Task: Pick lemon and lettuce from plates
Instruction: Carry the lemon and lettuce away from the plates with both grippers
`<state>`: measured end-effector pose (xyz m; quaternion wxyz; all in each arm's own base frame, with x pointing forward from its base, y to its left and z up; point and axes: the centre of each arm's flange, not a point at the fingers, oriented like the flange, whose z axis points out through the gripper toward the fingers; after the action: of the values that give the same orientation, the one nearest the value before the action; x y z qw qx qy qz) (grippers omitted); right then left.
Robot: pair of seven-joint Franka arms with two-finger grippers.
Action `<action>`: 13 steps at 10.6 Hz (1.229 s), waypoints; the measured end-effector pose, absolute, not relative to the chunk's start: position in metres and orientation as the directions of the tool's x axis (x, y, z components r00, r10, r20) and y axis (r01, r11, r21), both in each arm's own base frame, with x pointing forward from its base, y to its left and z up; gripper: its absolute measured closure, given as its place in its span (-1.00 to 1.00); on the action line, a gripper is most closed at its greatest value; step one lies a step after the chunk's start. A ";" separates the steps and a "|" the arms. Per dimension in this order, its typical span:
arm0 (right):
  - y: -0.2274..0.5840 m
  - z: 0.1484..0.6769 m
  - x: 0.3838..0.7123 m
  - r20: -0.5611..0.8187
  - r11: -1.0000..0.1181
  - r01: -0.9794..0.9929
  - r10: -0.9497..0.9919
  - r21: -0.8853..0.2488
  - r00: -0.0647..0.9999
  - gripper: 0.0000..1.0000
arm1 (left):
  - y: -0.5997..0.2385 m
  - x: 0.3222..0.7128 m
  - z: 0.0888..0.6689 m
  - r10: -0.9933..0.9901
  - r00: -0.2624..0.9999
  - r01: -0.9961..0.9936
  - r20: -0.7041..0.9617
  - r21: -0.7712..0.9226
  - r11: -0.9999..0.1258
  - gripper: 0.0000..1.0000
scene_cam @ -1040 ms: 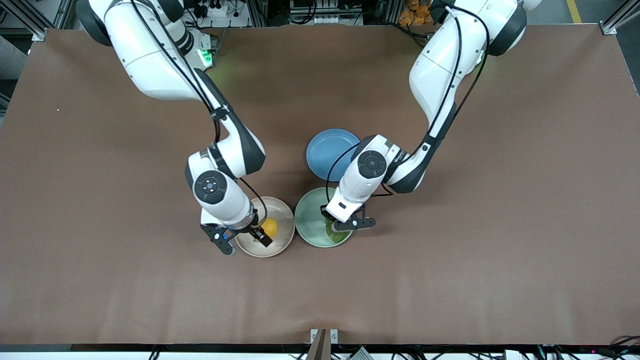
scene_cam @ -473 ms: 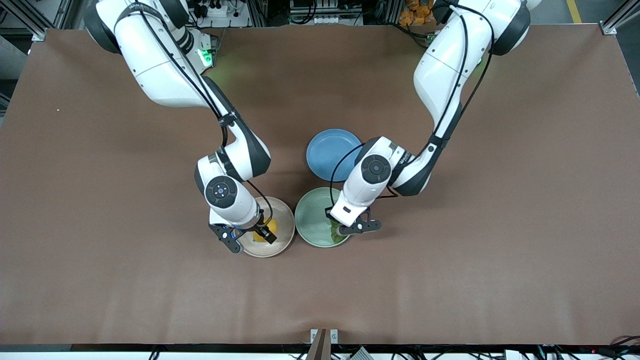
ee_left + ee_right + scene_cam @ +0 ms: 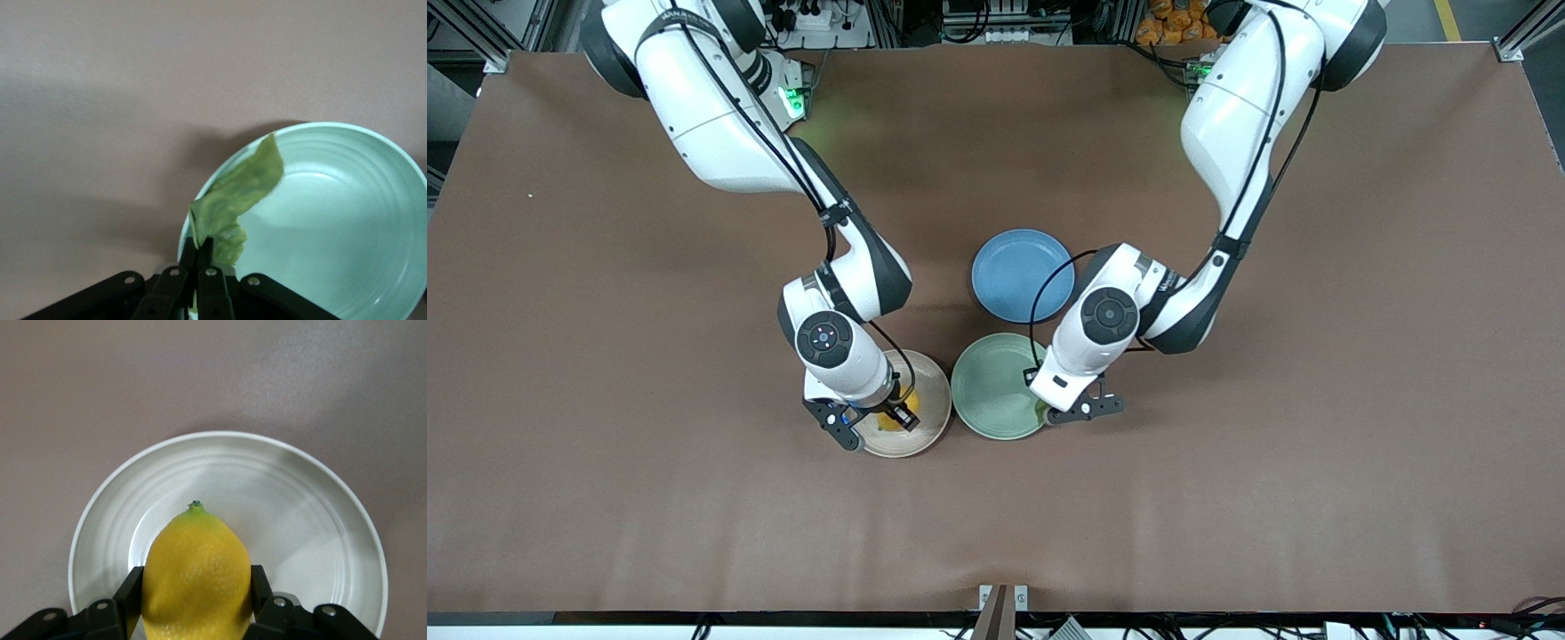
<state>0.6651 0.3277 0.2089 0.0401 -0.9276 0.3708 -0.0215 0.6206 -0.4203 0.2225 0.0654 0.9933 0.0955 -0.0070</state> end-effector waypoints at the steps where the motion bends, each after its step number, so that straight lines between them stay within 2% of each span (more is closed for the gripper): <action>1: 0.323 0.213 0.670 0.017 -0.735 -0.672 -0.676 -0.090 0.737 -0.36 | -0.413 0.626 0.232 0.181 0.983 0.184 -0.043 0.111 -0.977 0.95; 6: 0.290 0.261 0.694 -0.021 -0.828 -0.560 -0.560 0.019 0.828 -0.36 | -0.361 0.649 0.268 0.111 0.988 0.117 -0.106 0.053 -0.992 0.95; 10: 0.207 0.310 0.716 -0.059 -0.937 -0.348 -0.350 0.038 0.935 -0.36 | -0.290 0.670 0.324 0.087 0.987 0.091 -0.136 0.023 -0.996 0.95; 13: 0.140 0.323 0.719 -0.106 -0.983 -0.179 -0.183 0.045 0.977 -0.36 | -0.230 0.678 0.323 0.088 0.974 0.080 -0.210 -0.044 -0.996 0.95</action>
<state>0.7191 0.1396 0.3234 -0.0176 -0.9942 0.0911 0.0551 0.6778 -0.2299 0.3231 -0.0176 0.9933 0.0423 -0.1063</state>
